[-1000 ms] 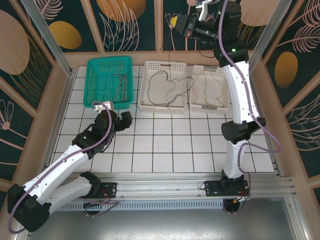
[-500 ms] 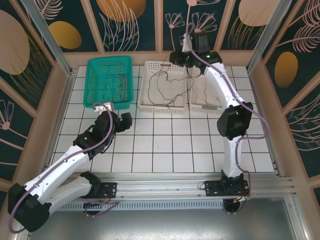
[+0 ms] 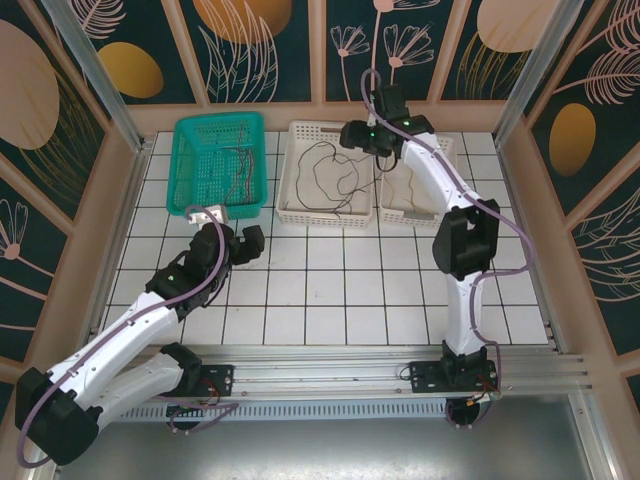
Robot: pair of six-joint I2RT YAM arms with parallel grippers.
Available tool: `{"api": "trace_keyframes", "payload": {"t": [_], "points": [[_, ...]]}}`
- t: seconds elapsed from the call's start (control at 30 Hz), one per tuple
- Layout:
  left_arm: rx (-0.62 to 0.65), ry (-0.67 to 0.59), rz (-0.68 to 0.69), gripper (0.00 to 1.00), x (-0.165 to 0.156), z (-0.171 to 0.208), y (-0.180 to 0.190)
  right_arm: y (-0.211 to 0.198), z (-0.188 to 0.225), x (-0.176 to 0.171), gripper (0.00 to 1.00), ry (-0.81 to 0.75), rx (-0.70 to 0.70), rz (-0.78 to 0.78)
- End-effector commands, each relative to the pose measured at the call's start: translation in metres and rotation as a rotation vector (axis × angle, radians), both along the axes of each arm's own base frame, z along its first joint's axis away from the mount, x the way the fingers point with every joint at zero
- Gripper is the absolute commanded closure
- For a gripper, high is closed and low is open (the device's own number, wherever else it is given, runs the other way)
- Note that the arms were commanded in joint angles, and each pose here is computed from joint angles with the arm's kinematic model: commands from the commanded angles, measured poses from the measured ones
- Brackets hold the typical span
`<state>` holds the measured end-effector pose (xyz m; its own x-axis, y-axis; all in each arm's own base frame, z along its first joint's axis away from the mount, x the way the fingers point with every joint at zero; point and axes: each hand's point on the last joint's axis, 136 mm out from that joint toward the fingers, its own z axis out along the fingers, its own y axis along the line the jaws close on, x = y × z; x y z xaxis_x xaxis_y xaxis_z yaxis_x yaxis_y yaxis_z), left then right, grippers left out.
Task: Untangle the cables
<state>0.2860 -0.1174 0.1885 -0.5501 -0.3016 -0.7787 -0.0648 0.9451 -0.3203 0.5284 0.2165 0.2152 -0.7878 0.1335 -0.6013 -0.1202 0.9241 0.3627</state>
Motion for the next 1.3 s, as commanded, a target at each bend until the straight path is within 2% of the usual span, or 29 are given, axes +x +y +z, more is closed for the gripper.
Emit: {"api": "trace_keyframes", "payload": {"t": [0.0,0.27,0.57,1.0,1.27], "points": [[-0.002,-0.012,-0.017,0.02,-0.001,0.001,-0.002,-0.035,0.012,-0.006,0.30,-0.029,-0.074,-0.086],[-0.003,-0.009,-0.023,0.02,-0.001,0.000,-0.003,-0.056,-0.030,-0.012,0.33,0.033,-0.145,-0.143],[-0.004,-0.014,-0.019,0.02,-0.001,0.001,-0.002,-0.051,-0.056,-0.006,0.52,0.084,-0.099,-0.120],[0.002,-0.012,-0.020,0.02,0.000,0.000,-0.002,-0.059,-0.084,-0.005,0.52,0.135,-0.111,-0.135],[0.004,-0.011,-0.017,0.02,0.000,-0.001,-0.002,-0.062,-0.102,-0.005,0.56,0.159,-0.122,-0.141]]}}
